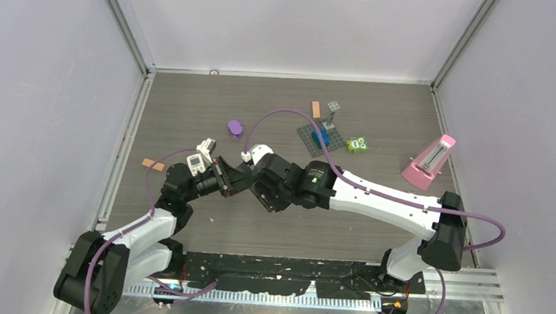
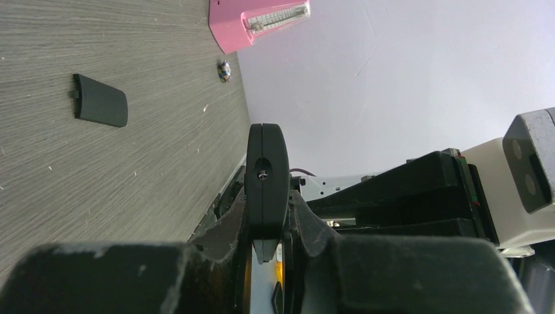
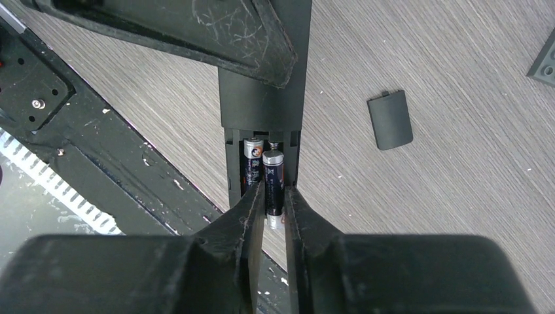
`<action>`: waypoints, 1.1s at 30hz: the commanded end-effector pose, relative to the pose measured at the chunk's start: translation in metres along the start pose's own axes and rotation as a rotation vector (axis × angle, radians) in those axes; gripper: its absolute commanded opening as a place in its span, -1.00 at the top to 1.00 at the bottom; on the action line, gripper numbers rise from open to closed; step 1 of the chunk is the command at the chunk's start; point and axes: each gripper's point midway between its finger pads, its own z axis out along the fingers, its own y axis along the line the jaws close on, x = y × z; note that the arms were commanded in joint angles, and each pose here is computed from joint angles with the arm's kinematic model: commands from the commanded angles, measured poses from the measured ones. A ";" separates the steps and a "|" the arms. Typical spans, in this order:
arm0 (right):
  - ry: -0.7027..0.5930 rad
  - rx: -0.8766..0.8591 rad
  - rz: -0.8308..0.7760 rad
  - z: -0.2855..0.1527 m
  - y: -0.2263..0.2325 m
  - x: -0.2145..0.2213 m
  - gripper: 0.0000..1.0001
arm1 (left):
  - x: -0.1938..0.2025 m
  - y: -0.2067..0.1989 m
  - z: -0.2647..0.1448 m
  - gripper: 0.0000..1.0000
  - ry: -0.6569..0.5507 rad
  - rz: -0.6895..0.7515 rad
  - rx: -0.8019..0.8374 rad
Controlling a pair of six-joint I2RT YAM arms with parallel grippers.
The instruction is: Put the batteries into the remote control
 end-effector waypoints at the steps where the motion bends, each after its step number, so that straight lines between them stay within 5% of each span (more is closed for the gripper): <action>1: -0.038 -0.020 0.005 -0.005 0.007 -0.016 0.50 | -0.001 -0.025 0.001 1.00 0.012 0.063 0.091; 14: -0.116 -0.029 0.090 -0.032 0.003 -0.040 0.29 | -0.003 -0.016 0.003 1.00 -0.001 0.032 0.064; 19: -0.194 -0.002 0.227 -0.052 -0.021 -0.049 -0.01 | -0.011 -0.019 0.004 1.00 -0.044 -0.017 0.066; 27: -0.497 -0.096 0.597 -0.090 -0.048 -0.067 -0.43 | -0.029 -0.051 0.002 1.00 -0.128 -0.153 0.121; 33: -0.686 -0.171 0.734 -0.114 -0.056 -0.077 -0.67 | -0.045 -0.082 -0.005 1.00 -0.209 -0.194 0.146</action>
